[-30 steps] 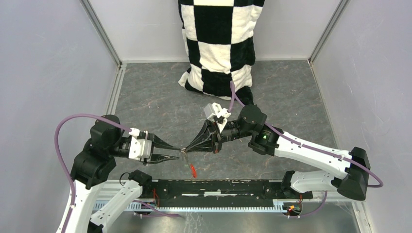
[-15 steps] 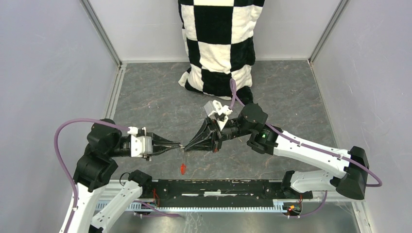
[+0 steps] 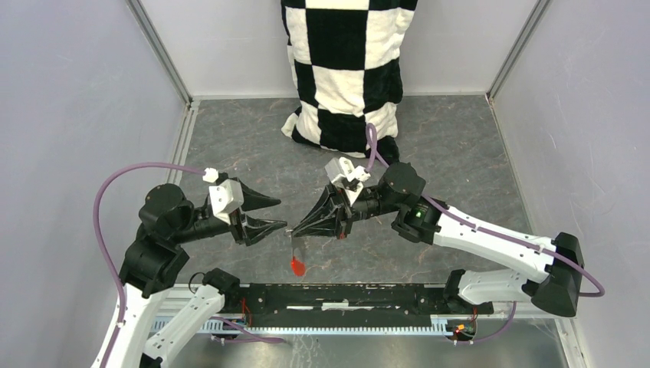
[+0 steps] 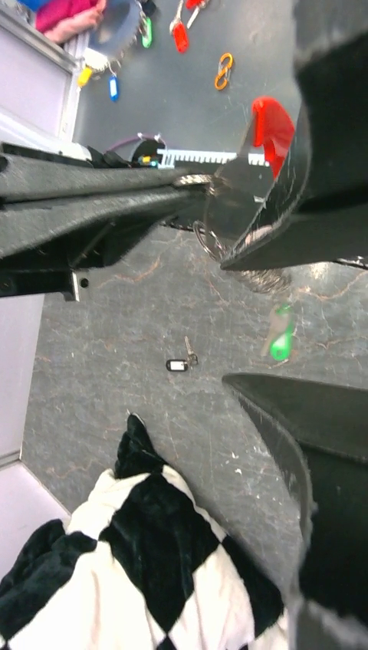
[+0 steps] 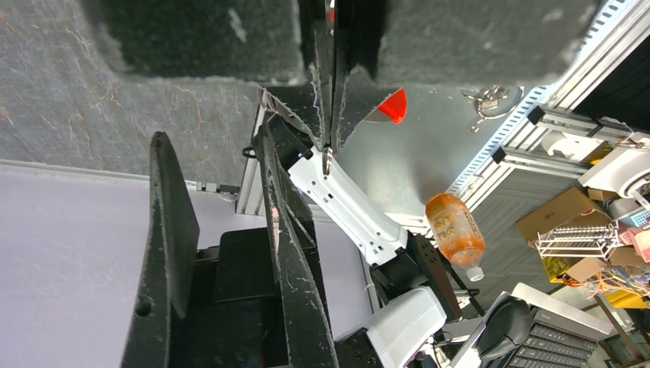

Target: Put the keys on the keyring

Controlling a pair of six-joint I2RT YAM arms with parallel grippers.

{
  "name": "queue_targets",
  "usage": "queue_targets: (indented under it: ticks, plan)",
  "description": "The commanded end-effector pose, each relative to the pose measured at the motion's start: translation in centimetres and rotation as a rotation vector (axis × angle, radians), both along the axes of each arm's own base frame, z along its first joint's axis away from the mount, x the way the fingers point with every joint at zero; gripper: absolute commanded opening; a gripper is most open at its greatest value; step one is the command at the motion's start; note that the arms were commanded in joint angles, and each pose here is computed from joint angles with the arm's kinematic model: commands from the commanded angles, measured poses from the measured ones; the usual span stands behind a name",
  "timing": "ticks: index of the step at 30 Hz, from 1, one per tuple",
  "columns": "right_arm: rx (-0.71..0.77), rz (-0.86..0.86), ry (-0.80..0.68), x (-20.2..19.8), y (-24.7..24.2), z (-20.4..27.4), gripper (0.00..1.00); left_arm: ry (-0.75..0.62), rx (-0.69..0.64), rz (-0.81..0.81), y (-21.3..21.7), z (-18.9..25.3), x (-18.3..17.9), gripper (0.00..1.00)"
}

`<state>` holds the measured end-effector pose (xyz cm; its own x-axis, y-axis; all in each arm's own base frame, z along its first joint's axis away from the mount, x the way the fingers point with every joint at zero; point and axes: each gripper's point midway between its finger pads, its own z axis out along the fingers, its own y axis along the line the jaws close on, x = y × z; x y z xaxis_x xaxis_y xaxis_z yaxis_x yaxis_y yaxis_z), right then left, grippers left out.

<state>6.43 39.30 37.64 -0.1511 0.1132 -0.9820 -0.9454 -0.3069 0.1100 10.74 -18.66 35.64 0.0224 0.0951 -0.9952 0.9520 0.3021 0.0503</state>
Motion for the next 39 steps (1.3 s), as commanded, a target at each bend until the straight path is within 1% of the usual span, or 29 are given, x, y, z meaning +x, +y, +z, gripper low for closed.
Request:
queue_targets:
  ticks: [1, 4, 6, 9, 12, 14, 15, 18, 23, 30, 33, 39]
  plan:
    - [0.105, -0.041, -0.077, -0.1, -1.2, 3.2, 0.01, 0.005, 0.005, 0.069, 0.7, 0.3, 0.6, 0.63]
    - [0.102, -0.064, -0.08, 0.3, -1.3, 3.2, 0.01, -0.04, 0.033, 0.095, 1.3, 0.6, 0.7, 0.69]
    - [0.088, -0.086, -0.083, 0.7, -1.1, 3.0, 0.01, -0.094, 0.053, 0.053, 1.3, 0.9, -0.1, 0.71]
    - [0.075, -0.108, -0.088, 1.2, -1.0, 2.9, 0.01, -0.174, 0.065, -0.093, 0.9, 1.1, -2.8, 0.72]
    - [0.068, -0.111, -0.09, 1.2, -0.9, 2.9, 0.01, -0.174, 0.036, -0.247, 0.3, 1.1, -5.5, 0.71]
    - [0.058, -0.104, -0.085, 1.2, -0.7, 2.7, 0.01, -0.139, 0.008, -0.316, -0.1, 1.3, -6.5, 0.66]
    - [0.055, -0.102, -0.083, 1.2, -0.6, 2.7, 0.01, -0.117, -0.003, -0.329, -0.2, 1.5, -6.6, 0.61]
    - [0.054, -0.102, -0.085, 1.3, -0.6, 2.7, 0.01, -0.041, -0.009, -0.32, -0.7, 1.4, -5.8, 0.51]
    - [0.053, -0.097, -0.089, 1.3, -0.4, 2.8, 0.01, 0.039, -0.002, -0.276, -1.1, 0.7, -4.4, 0.46]
    - [0.049, -0.09, -0.082, 1.3, -0.2, 2.6, 0.01, 0.051, -0.015, -0.24, -1.1, 0.6, -3.7, 0.42]
    - [0.049, -0.087, -0.077, 1.3, -0.2, 2.6, 0.01, 0.057, -0.016, -0.243, -1.2, 0.6, -3.7, 0.36]
    - [0.058, -0.078, -0.064, 1.1, -0.1, 2.7, 0.01, 0.058, -0.015, -0.243, -1.2, 0.4, -3.8, 0.21]
